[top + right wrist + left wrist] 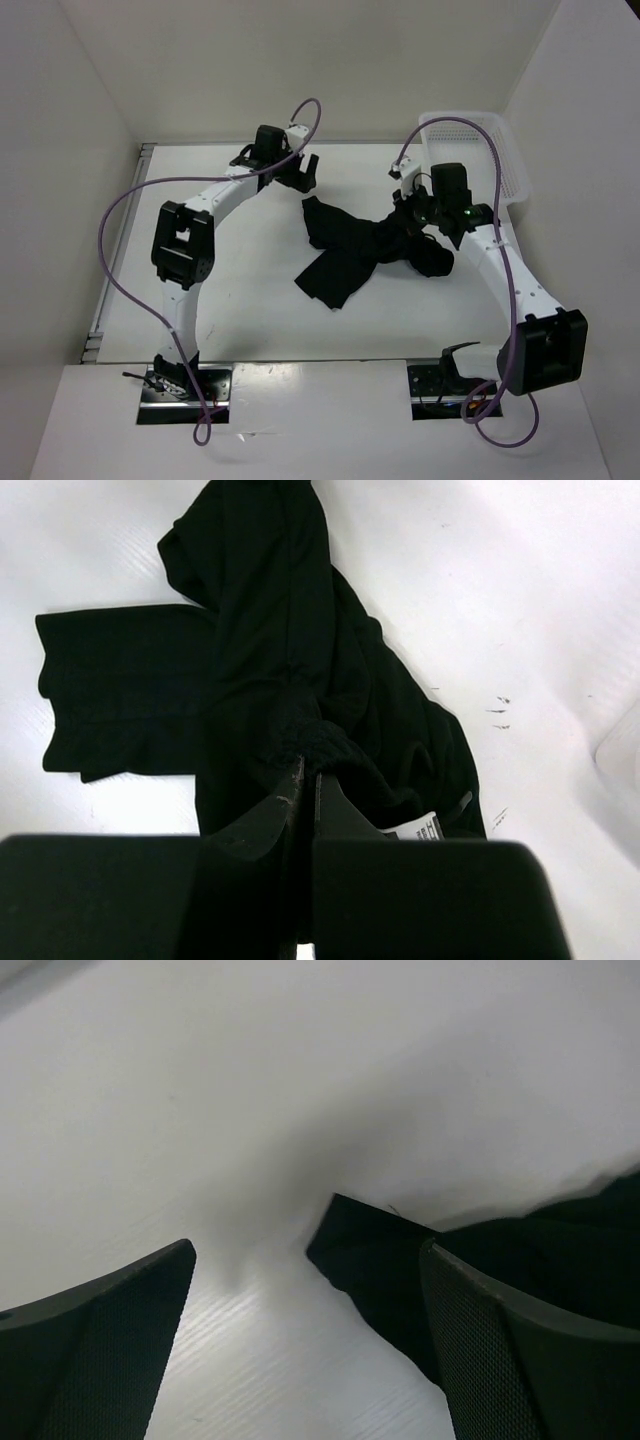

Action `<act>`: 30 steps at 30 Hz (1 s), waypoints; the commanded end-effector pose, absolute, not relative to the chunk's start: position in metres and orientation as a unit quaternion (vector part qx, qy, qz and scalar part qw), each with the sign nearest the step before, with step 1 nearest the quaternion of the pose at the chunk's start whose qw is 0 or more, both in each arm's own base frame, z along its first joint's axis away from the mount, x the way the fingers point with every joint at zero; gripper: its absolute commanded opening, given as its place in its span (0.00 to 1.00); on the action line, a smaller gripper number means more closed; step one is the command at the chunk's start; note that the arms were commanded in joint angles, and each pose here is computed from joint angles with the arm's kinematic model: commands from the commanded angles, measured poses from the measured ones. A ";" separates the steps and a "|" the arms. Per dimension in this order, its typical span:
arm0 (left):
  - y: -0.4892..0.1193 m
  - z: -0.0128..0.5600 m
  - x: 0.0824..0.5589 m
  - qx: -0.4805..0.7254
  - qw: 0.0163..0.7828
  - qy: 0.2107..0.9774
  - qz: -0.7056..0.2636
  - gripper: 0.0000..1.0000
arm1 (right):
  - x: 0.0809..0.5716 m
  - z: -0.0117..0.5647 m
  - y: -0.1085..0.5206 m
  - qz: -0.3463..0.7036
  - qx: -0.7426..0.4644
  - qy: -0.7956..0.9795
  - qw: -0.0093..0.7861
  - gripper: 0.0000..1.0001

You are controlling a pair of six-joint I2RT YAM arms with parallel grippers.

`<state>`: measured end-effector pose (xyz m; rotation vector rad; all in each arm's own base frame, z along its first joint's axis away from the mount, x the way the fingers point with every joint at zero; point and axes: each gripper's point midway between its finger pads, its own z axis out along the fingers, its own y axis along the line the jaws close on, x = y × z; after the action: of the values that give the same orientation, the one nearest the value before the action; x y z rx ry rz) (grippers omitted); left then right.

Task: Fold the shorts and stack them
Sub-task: Flatten the shorts out

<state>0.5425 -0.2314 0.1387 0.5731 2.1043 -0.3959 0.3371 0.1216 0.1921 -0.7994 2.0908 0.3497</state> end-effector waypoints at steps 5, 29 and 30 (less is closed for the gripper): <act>-0.271 0.080 0.486 0.282 0.320 0.869 -0.253 0.99 | 0.342 0.185 0.110 0.139 -0.308 0.842 0.420 0.00; -0.193 0.248 0.563 0.194 0.527 0.818 -0.122 0.00 | 0.442 0.341 0.116 0.153 -0.214 0.761 0.593 0.00; -0.173 0.278 0.572 0.168 0.557 0.807 -0.095 0.00 | 0.450 0.356 0.113 0.143 -0.201 0.753 0.610 0.00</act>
<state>0.5032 -0.2499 0.0911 0.6654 2.3068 -0.4805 0.4124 0.1117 0.2502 -0.5626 2.0309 0.3609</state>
